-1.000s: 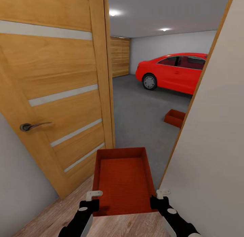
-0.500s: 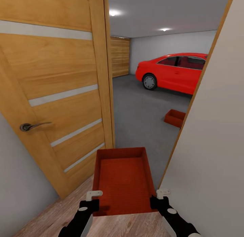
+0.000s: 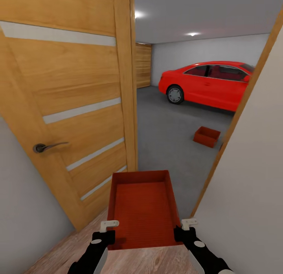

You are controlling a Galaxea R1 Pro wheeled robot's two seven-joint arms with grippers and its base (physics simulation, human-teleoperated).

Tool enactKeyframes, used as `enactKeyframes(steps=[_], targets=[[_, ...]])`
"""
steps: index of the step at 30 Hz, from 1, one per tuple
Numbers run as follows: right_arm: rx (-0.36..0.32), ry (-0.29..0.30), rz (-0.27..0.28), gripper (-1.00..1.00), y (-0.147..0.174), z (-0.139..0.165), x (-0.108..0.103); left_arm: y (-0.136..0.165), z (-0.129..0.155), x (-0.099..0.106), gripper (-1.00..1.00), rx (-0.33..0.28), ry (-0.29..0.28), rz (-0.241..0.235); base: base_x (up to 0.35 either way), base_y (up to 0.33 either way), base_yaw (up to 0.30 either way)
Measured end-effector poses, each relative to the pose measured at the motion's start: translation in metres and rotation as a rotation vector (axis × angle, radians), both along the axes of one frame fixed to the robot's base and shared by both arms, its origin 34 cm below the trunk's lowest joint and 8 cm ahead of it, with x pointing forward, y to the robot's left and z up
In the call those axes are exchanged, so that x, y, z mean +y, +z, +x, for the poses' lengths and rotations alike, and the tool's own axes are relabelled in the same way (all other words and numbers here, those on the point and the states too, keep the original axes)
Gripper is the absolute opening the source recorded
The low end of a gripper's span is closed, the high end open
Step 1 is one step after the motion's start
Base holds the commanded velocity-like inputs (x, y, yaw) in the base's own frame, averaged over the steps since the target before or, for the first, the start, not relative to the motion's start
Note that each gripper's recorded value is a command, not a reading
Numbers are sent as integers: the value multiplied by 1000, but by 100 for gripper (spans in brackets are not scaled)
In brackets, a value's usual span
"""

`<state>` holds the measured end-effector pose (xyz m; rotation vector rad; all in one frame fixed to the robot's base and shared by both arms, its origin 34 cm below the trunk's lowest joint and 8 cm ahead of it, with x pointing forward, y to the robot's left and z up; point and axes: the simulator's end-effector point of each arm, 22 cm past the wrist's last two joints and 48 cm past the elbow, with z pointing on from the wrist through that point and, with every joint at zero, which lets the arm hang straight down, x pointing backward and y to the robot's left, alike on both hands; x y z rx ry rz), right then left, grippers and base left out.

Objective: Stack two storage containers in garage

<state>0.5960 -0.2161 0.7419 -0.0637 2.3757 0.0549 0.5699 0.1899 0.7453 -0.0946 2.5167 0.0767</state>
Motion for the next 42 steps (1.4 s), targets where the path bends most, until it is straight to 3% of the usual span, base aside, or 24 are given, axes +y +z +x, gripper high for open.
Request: enactKeyframes(steps=[12, 24, 35, 42], targets=[[0, 0, 0, -100, 0, 0, 0, 0, 0, 0, -100, 0, 0, 0, 20, 131, 0], [0, 0, 0, -100, 0, 0, 0, 0, 0, 0, -100, 0, 0, 0, 276, 15, 0], [0, 0, 0, -100, 0, 0, 0, 0, 0, 0, -100, 1, 0, 0, 21, 10, 0], [0, 0, 0, -100, 0, 0, 0, 0, 0, 0, -100, 0, 1, 0, 0, 263, 0]])
